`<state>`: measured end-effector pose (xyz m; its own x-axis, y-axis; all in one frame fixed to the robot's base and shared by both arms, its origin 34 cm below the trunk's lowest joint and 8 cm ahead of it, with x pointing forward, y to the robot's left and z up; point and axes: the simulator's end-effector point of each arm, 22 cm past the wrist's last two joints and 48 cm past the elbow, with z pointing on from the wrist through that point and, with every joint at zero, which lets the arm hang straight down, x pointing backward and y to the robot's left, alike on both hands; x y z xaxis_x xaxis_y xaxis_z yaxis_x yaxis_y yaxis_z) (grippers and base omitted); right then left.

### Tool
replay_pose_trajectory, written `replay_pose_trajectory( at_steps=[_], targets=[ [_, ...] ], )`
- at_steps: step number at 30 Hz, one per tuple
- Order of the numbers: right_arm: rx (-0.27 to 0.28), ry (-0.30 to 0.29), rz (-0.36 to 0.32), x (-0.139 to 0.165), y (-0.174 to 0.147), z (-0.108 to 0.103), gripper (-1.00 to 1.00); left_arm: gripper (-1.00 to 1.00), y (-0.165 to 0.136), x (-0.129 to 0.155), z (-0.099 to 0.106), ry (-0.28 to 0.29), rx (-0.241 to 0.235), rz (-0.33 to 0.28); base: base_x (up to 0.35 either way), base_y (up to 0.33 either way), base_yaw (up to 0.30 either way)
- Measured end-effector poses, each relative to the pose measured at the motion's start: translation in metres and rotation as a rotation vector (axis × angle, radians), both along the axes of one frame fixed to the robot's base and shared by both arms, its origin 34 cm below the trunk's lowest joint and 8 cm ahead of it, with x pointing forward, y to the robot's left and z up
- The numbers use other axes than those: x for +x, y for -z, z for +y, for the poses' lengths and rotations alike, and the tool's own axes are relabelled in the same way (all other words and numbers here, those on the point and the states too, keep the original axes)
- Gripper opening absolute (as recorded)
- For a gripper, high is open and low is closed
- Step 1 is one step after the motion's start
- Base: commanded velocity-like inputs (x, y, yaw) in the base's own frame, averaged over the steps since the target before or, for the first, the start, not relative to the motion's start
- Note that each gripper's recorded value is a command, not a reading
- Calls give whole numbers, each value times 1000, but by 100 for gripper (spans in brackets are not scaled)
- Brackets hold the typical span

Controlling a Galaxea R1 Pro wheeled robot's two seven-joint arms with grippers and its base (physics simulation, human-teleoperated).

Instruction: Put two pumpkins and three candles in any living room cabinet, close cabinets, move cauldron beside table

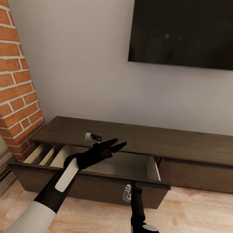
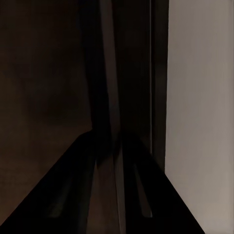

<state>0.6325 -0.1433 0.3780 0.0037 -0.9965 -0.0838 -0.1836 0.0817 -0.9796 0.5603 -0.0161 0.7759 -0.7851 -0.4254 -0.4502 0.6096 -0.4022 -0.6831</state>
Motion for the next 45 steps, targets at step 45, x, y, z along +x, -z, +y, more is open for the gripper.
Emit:
replay_pose_trajectory(
  at_steps=[45],
  targets=[
    [-6, -12, 8, 3, 0, 3, -100, 100, 1, 0, 1, -2, -1, 3, -87, 0, 0]
  ],
)
